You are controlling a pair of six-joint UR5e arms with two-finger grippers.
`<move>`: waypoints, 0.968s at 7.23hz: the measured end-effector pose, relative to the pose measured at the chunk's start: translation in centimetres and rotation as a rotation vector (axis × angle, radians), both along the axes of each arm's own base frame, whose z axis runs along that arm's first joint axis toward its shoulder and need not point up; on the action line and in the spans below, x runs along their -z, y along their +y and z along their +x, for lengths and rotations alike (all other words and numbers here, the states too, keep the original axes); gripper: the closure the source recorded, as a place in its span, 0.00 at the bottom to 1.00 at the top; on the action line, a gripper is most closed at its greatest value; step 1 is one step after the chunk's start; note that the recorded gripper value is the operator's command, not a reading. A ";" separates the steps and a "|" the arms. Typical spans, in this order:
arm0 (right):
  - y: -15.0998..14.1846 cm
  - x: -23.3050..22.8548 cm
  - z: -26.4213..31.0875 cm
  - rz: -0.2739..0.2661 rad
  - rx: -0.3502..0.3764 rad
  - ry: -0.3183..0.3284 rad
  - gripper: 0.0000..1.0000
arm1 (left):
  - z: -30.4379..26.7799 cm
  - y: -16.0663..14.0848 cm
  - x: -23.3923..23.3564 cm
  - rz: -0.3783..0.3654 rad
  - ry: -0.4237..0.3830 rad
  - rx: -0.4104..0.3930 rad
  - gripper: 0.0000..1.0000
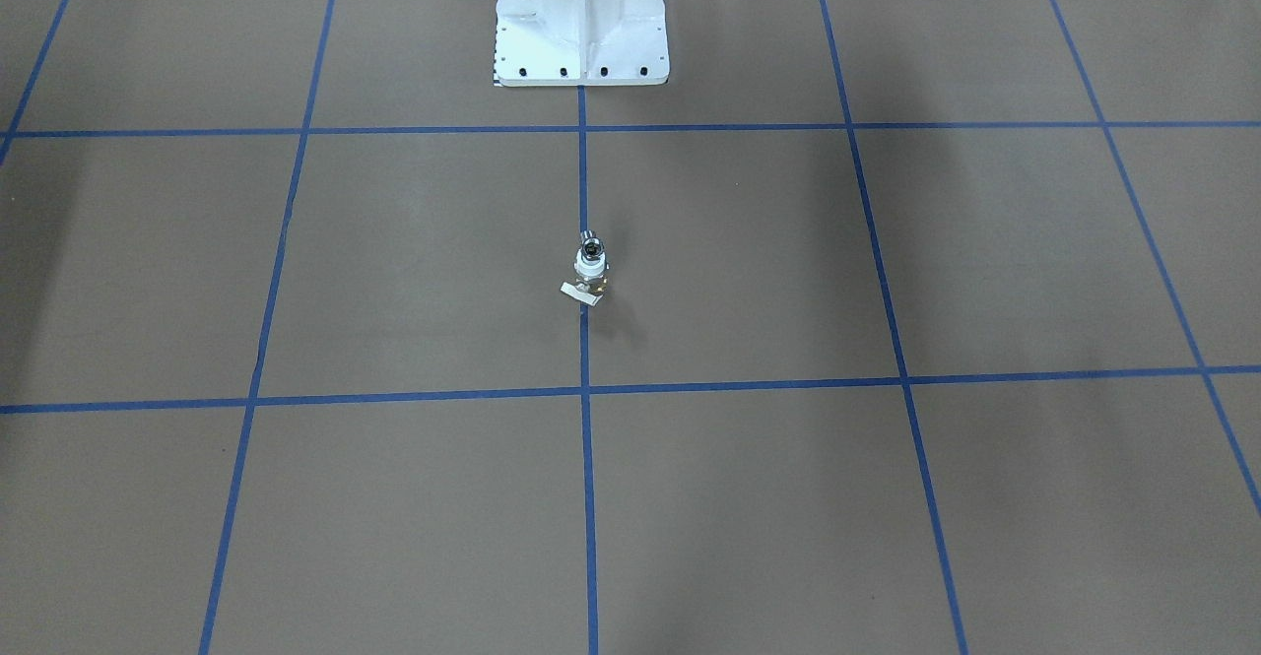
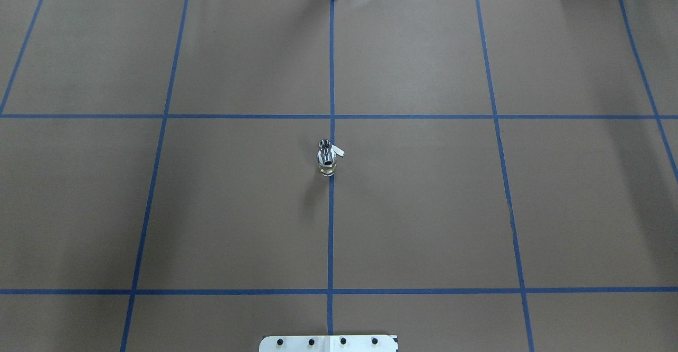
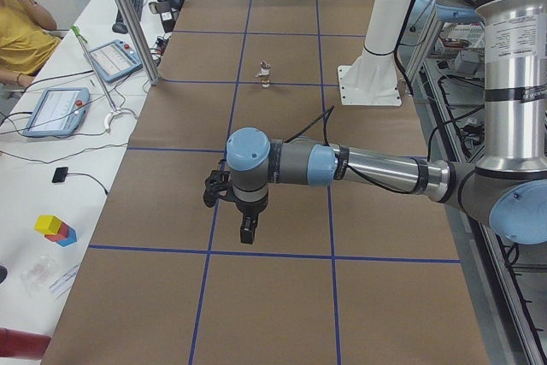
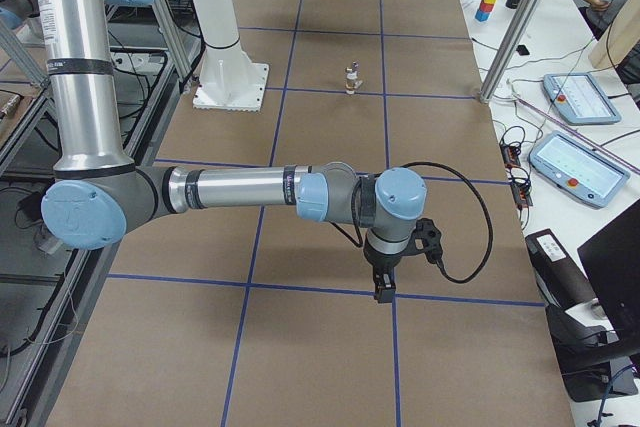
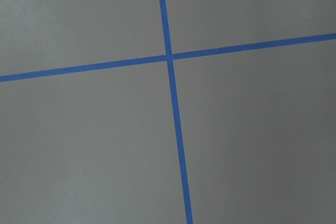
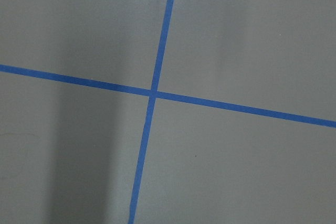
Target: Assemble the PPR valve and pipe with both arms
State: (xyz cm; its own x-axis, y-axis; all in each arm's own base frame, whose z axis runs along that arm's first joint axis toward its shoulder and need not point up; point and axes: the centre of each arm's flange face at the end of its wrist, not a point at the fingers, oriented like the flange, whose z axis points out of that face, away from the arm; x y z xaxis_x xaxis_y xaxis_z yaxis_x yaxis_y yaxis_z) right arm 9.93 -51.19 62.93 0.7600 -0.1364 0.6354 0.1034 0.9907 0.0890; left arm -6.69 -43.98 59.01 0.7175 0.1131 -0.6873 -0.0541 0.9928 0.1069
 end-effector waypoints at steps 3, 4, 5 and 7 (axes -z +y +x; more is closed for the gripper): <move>0.0 0.5 0.1 -0.021 -0.041 -0.001 0.00 | 0.0 0.4 0.0 -0.002 0.000 0.000 0.00; 0.0 0.8 0.1 -0.020 -0.045 -0.001 0.00 | 0.0 0.4 0.1 0.001 0.001 0.001 0.00; 0.0 0.8 0.1 -0.019 -0.046 -0.001 0.00 | 0.0 0.5 0.2 0.001 0.001 0.001 0.00; 0.0 0.8 0.1 -0.018 -0.045 0.001 0.00 | 0.0 0.5 0.2 0.002 0.002 0.001 0.00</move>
State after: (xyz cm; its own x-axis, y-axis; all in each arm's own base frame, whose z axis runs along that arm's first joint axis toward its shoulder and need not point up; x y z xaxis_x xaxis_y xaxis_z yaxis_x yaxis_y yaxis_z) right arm 10.01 -51.15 62.08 0.7660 -0.0907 0.6364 0.0587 0.9957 0.0713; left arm -6.68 -43.45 58.81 0.7166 0.1137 -0.6882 -0.0530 0.9926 0.1088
